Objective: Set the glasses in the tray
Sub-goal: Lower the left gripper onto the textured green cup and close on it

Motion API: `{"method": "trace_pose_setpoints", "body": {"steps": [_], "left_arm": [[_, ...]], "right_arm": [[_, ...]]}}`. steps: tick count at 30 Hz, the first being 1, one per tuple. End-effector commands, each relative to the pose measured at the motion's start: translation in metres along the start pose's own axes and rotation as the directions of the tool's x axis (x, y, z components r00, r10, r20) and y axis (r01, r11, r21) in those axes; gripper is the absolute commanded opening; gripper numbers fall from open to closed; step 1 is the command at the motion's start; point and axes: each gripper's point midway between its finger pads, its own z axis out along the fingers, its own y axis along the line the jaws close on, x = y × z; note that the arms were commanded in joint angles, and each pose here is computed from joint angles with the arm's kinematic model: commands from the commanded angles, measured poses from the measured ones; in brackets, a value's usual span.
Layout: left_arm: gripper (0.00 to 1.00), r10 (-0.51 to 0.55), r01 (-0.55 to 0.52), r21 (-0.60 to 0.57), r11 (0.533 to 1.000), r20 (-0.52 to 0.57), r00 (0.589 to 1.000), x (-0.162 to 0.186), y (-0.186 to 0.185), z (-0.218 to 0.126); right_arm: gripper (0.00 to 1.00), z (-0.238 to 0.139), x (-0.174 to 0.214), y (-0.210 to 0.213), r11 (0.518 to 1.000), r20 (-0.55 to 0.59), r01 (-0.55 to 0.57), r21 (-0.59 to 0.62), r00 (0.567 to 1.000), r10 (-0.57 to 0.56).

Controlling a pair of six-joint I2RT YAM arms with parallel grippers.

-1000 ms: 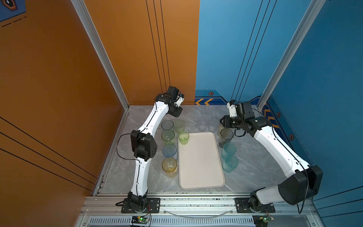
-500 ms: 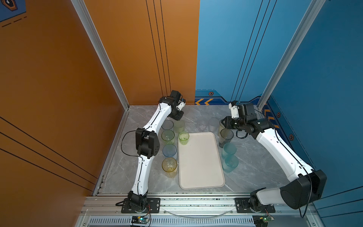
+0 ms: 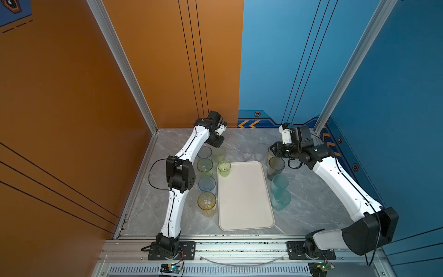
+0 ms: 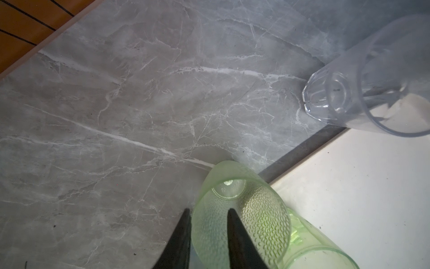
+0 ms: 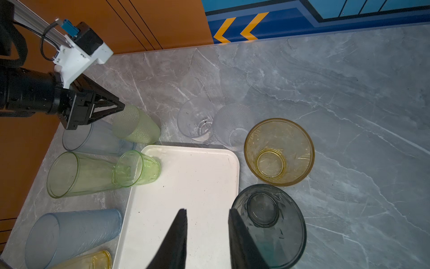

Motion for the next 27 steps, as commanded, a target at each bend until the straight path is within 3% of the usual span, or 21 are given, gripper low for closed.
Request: {"method": "trace_pose_setpoints", "body": {"steps": [1,27], "left_arm": [[0.29,0.008,-0.008,0.011,1.0,-0.024,1.0,0.005,0.003,0.006],[0.29,-0.004,0.004,0.003,1.0,-0.095,0.995,0.024,0.013,0.03]], "right_arm": [[0.29,-0.002,0.0,0.002,1.0,0.006,0.008,-0.016,1.0,-0.008],[0.29,0.006,0.0,0.005,0.999,-0.004,0.0,-0.032,1.0,0.0]]}}
